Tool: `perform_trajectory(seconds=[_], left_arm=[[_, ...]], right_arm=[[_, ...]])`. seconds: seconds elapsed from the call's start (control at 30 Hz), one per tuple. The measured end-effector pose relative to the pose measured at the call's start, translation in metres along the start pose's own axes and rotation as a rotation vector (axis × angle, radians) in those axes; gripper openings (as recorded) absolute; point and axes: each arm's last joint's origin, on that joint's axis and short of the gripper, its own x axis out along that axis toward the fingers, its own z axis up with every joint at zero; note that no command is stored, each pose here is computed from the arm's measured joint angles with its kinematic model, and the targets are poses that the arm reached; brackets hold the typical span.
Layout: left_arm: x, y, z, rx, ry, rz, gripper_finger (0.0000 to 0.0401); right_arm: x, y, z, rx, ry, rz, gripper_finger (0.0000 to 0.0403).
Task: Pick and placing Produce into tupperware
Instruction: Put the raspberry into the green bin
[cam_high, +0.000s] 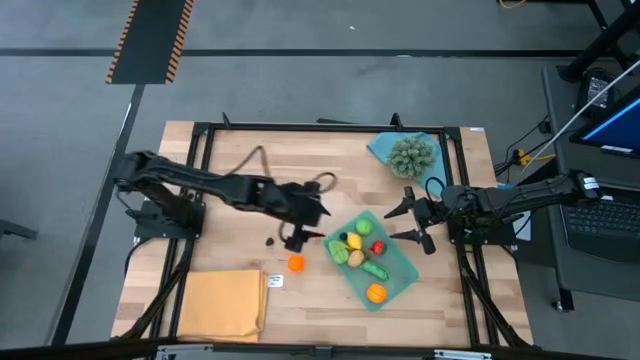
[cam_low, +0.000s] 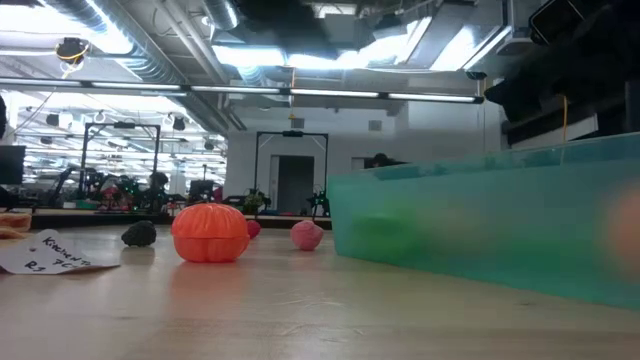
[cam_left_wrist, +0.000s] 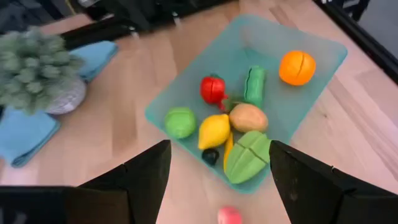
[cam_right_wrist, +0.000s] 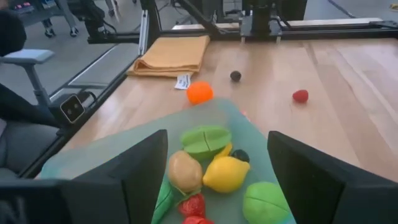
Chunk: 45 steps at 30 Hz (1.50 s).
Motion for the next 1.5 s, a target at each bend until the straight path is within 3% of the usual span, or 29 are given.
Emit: perform_trajectory(seconds=[0.37, 0.6, 0.73, 0.97, 1.5], left_arm=[[-0.058, 0.015, -0.077, -0.098, -0.192, 0.169, 0.026], [-0.054, 0.023, -0.136, -0.183, -0.339, 0.295, 0.0263], [-0.051, 0.019, -0.158, -0.2, -0.369, 0.317, 0.026], [-0.045, 0.014, -0.176, -0.304, -0.315, 0.284, 0.0264], [-0.024, 0.009, -0.195, -0.342, -0.176, 0.252, 0.0261]], right_arm=[[0.003, -0.001, 0.007, -0.049, -0.071, -0.028, 0.0278], [0.004, 0.0, 0.013, -0.145, -0.136, -0.032, 0.0278], [0.004, 0.0, 0.014, -0.156, -0.146, -0.033, 0.0278], [0.004, 0.0, 0.015, -0.153, -0.159, -0.033, 0.0278], [0.003, 0.0, 0.016, -0.109, -0.171, -0.028, 0.0278]])
